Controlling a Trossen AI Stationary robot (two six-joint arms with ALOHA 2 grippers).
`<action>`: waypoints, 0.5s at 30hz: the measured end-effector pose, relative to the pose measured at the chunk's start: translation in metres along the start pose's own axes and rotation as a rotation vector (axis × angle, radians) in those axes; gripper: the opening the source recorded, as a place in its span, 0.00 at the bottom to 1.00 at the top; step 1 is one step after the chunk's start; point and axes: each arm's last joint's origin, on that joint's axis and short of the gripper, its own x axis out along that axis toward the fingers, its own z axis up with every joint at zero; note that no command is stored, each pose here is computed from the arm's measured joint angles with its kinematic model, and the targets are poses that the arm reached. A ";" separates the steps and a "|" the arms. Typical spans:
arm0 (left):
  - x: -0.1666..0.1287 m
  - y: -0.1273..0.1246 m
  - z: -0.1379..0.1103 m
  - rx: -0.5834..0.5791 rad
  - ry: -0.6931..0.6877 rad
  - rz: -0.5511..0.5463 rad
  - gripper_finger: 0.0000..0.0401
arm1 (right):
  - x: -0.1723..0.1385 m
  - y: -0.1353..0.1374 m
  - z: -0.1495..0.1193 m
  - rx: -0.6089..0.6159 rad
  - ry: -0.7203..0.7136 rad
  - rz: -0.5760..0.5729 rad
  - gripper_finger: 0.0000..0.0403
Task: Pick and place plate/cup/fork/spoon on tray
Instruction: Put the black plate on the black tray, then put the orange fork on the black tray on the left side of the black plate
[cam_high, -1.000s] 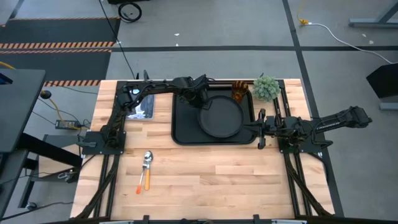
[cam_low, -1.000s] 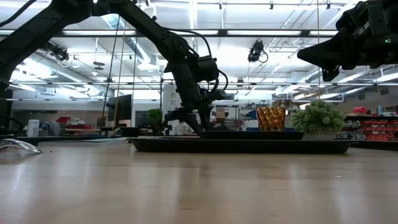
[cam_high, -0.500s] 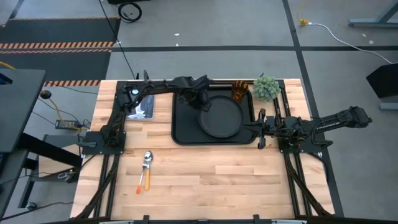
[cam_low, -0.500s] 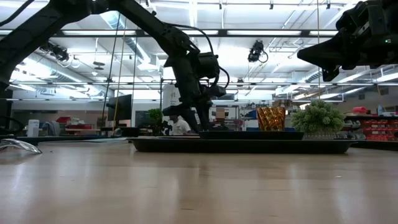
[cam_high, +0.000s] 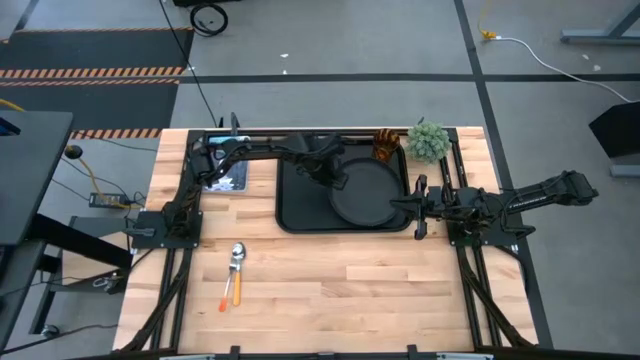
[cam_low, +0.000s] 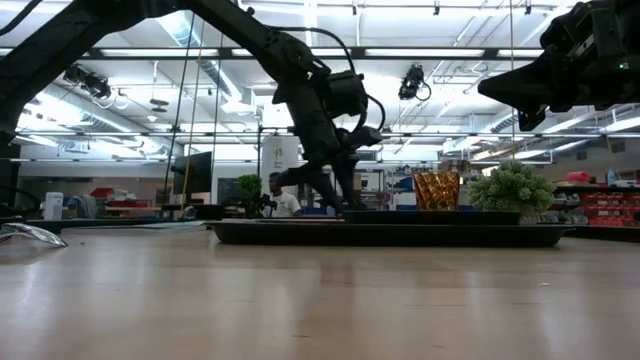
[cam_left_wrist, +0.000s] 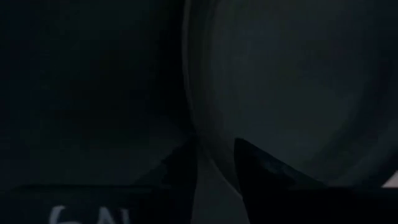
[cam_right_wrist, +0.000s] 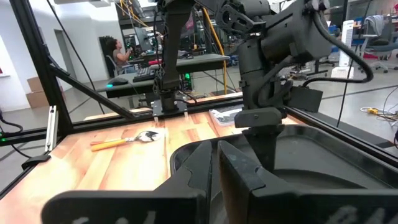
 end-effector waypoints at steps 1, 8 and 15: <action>0.000 -0.003 0.000 0.007 -0.012 -0.013 0.28 | 0.000 0.000 0.000 0.000 0.000 0.000 0.08; -0.001 -0.002 -0.004 0.024 0.054 -0.040 0.28 | 0.000 0.000 0.000 0.000 0.000 0.000 0.08; -0.030 -0.011 -0.026 0.083 0.158 0.011 0.28 | 0.000 0.000 0.000 0.000 0.000 0.000 0.08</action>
